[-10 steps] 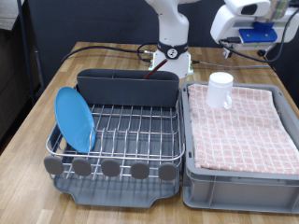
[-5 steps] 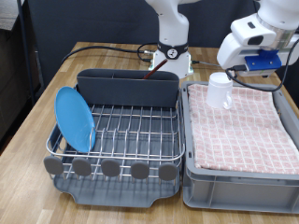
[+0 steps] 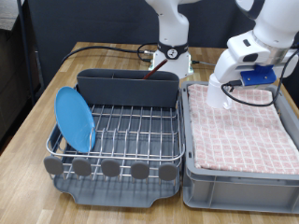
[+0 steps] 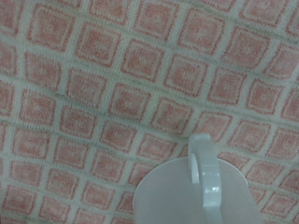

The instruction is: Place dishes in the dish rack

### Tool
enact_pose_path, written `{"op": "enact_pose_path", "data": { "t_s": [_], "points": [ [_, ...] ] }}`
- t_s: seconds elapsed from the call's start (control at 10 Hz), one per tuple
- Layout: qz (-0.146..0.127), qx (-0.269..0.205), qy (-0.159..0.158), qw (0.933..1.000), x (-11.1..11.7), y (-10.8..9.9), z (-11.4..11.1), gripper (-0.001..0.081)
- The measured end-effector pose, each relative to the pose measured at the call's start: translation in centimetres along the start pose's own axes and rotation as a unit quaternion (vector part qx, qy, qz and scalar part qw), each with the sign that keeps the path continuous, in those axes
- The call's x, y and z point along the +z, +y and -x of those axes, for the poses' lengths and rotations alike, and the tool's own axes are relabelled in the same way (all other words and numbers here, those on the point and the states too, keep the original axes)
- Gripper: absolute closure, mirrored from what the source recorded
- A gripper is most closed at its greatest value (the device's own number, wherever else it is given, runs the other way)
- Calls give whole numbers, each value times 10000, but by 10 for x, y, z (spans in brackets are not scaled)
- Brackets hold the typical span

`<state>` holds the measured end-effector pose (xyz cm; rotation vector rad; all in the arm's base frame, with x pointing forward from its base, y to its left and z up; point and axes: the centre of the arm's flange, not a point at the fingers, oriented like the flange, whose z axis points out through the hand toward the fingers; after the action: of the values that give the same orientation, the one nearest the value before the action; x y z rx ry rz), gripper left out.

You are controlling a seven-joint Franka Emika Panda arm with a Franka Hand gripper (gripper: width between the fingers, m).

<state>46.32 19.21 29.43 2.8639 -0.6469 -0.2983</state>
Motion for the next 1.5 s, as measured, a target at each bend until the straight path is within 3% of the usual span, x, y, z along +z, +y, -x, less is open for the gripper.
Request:
{"op": "enact_pose_path", "data": {
  "t_s": [0.3,0.7,1.5],
  "points": [
    [-28,-60,-37,10000,20,9,-1,4],
    [-272,65,-193,9994,43,26,-7,4],
    [-452,92,-257,9986,59,34,-7,4]
  ]
}}
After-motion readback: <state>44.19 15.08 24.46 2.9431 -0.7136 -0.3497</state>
